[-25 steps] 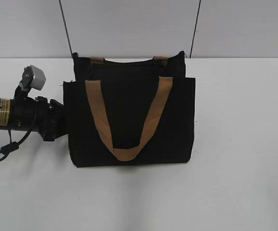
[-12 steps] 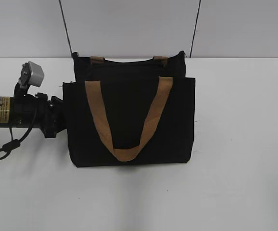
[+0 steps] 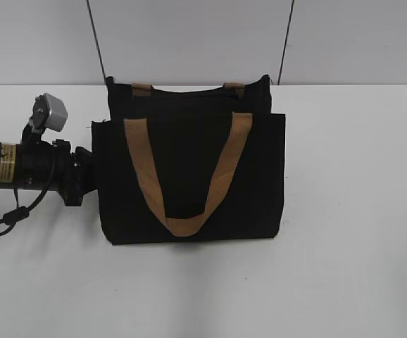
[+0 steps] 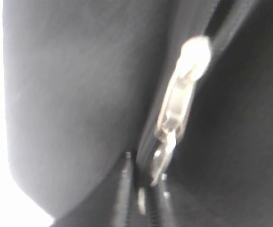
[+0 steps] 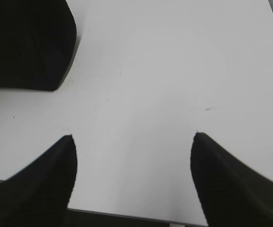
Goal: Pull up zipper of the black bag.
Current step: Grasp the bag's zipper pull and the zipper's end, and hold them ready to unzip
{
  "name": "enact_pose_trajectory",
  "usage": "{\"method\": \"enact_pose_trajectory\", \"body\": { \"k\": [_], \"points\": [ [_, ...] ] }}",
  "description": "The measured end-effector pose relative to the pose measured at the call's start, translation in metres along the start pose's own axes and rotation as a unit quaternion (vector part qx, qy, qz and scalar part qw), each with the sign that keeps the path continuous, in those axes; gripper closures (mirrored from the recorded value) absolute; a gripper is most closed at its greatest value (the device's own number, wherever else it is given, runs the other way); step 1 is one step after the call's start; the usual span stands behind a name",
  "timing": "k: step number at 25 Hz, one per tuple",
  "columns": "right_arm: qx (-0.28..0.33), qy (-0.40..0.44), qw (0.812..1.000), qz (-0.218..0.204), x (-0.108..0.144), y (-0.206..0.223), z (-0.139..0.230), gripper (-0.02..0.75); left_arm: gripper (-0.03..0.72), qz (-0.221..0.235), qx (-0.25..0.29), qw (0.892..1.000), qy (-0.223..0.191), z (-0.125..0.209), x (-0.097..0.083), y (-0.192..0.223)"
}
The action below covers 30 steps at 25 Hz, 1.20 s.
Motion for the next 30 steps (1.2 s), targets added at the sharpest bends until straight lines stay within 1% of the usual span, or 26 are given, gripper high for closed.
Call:
{"method": "enact_pose_trajectory", "body": {
  "k": [3, 5, 6, 10, 12, 14, 16, 17, 20, 21, 24, 28, 30],
  "points": [
    [0.0, 0.0, 1.0, 0.0, 0.0, 0.0, 0.0, 0.159, 0.651, 0.002, 0.001, 1.0, 0.0, 0.0005, -0.0007, 0.0],
    [0.0, 0.0, 1.0, 0.0, 0.0, 0.0, 0.0, 0.159, 0.636, 0.002, 0.002, 1.0, -0.003, 0.0008, -0.0005, 0.0],
    [0.0, 0.0, 1.0, 0.0, 0.0, 0.0, 0.0, 0.159, 0.621, 0.001, 0.004, 1.0, -0.005, 0.0013, -0.0005, 0.0],
    [0.0, 0.0, 1.0, 0.0, 0.0, 0.0, 0.0, 0.159, 0.508, -0.002, 0.012, 1.0, -0.008, 0.0041, 0.0006, 0.0],
    [0.0, 0.0, 1.0, 0.0, 0.0, 0.0, 0.0, 0.159, 0.484, -0.003, 0.015, 1.0, -0.009, 0.005, 0.001, -0.0001],
    [0.0, 0.0, 1.0, 0.0, 0.0, 0.0, 0.0, 0.159, 0.48, -0.004, 0.015, 1.0, -0.011, 0.0053, 0.0012, -0.0001],
    [0.0, 0.0, 1.0, 0.0, 0.0, 0.0, 0.0, 0.159, 0.501, -0.004, 0.015, 1.0, -0.011, 0.0053, 0.0012, -0.0001],
    [0.0, 0.0, 1.0, 0.0, 0.0, 0.0, 0.0, 0.159, 0.526, -0.004, 0.016, 1.0, -0.011, 0.0053, 0.0012, -0.0001],
    [0.0, 0.0, 1.0, 0.0, 0.0, 0.0, 0.0, 0.159, 0.638, -0.005, 0.019, 1.0, -0.011, 0.0066, 0.0017, -0.0001],
    [0.0, 0.0, 1.0, 0.0, 0.0, 0.0, 0.0, 0.159, 0.662, -0.005, 0.02, 1.0, -0.01, 0.007, 0.0017, -0.0001],
    [0.0, 0.0, 1.0, 0.0, 0.0, 0.0, 0.0, 0.159, 0.665, -0.006, 0.022, 1.0, -0.01, 0.0074, 0.0019, -0.0002],
    [0.0, 0.0, 1.0, 0.0, 0.0, 0.0, 0.0, 0.159, 0.665, -0.007, 0.021, 0.999, -0.028, 0.007, 0.0022, -0.0003],
    [0.0, 0.0, 1.0, 0.0, 0.0, 0.0, 0.0, 0.159, 0.665, -0.012, 0.024, 0.999, -0.029, 0.0019, 0.0041, -0.0036]
  ]
}}
Point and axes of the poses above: a point on each arm's last joint axis where the gripper is mounted, y pointing out along that axis toward the gripper, x along the wrist's bending axis when the last joint is at zero, z = x × y, the point moved 8 cm from there along y, pointing out along that axis toward the gripper, and after that the axes turned 11 degrees about y, right-handed, at the moved point
